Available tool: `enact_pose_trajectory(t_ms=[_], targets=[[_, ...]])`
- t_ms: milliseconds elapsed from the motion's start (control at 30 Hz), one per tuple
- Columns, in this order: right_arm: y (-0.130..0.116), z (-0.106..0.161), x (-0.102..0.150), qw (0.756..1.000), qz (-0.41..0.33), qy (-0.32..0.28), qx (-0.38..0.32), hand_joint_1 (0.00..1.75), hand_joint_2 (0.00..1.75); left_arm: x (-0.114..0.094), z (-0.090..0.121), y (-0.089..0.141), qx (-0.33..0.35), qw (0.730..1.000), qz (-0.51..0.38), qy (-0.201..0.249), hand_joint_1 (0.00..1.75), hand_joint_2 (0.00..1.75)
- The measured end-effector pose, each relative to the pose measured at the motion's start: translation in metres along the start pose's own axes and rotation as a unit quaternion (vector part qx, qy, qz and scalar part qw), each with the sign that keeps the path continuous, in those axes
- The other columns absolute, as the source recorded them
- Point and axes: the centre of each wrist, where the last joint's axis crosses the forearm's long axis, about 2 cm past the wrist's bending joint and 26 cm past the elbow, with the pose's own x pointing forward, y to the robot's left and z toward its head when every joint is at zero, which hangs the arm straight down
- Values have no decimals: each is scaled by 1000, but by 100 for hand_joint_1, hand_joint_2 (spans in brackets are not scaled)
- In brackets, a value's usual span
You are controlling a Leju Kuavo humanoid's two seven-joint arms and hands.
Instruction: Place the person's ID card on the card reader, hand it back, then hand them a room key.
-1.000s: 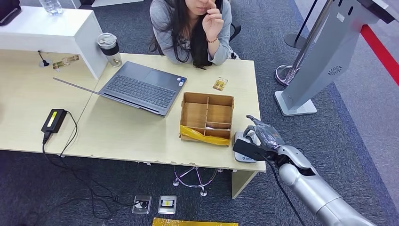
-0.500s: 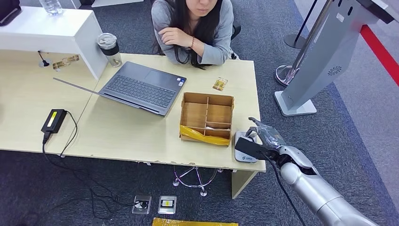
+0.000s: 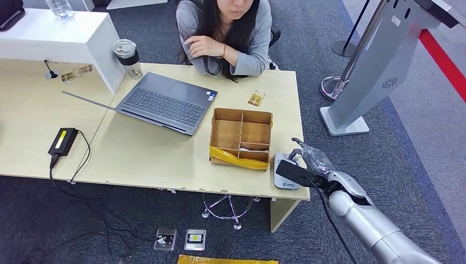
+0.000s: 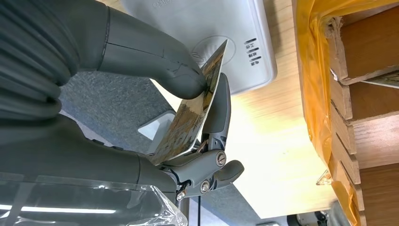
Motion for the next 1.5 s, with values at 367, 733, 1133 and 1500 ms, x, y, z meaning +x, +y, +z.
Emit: enact_pose_trajectory(t_ms=[367, 733, 1133, 1500], targets=[[-3, 0, 0, 1000, 2, 7, 3, 175, 175, 0, 0, 0, -2, 1000, 0, 1, 0, 0], [-21, -2, -9, 999, 43, 9, -8, 175, 175, 0, 0, 0, -1, 1000, 0, 1, 0, 0], [-108, -16, -24, 991, 117, 19, -69, 175, 175, 0, 0, 1, -5, 1000, -1, -5, 0, 0], [-161, -22, -22, 982, 155, 25, -107, 175, 175, -1, 0, 2, -13, 1000, -6, -10, 0, 0]])
